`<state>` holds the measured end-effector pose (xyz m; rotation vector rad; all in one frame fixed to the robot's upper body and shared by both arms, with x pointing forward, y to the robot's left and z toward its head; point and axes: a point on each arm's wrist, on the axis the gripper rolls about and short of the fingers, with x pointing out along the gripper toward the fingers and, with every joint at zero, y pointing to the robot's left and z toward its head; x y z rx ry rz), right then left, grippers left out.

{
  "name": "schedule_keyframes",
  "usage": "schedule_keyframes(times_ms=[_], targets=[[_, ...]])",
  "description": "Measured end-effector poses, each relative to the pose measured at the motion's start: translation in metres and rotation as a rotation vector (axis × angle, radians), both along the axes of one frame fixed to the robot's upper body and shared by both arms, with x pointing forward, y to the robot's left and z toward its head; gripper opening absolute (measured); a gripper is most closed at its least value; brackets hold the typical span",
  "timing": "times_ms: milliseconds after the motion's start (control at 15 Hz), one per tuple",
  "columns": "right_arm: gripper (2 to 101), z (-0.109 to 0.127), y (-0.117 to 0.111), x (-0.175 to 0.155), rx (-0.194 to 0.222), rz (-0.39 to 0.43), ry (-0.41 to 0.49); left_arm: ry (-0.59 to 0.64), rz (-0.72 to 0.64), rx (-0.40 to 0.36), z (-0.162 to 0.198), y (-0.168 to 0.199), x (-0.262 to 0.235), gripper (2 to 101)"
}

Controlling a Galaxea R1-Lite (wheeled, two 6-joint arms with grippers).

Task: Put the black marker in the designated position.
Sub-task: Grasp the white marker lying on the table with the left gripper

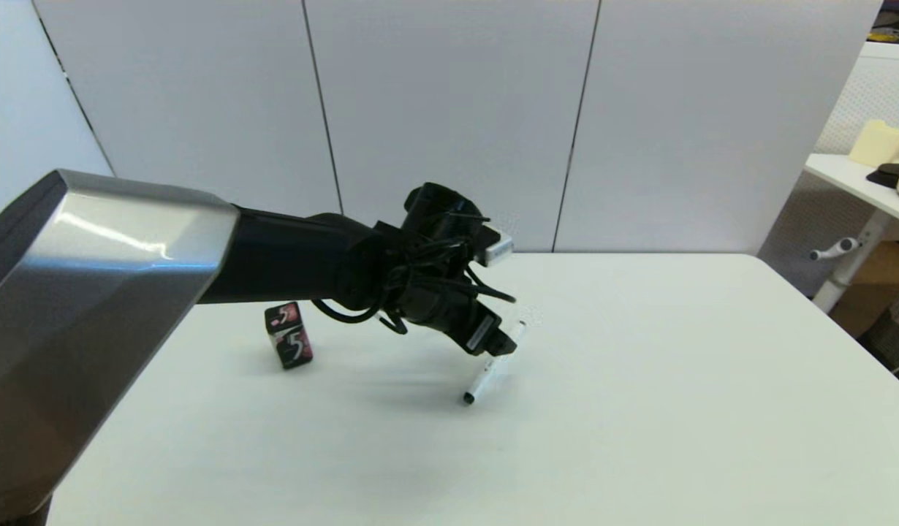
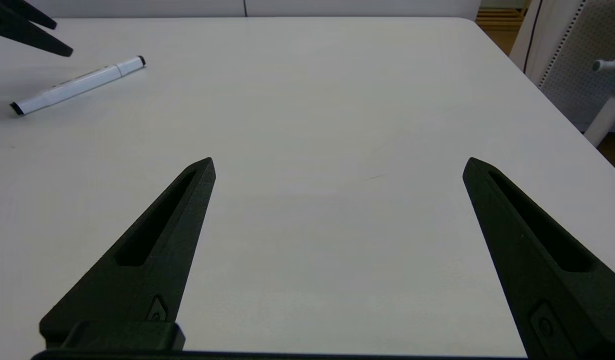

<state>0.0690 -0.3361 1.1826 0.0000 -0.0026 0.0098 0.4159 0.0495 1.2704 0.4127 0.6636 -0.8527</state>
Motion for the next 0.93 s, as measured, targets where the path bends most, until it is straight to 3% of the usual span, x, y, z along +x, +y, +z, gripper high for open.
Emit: schedule_keyframes(times_ms=[533,933], targets=[[98.0,0.0,0.0,0.0,0.0,0.0,0.0,0.018,0.065,0.092,-0.015,-0.028,-0.016,97.9],[98.0,0.0,0.0,0.0,0.0,0.0,0.0,0.044,0.101,0.072,-0.02,-0.031,-0.014,97.9]])
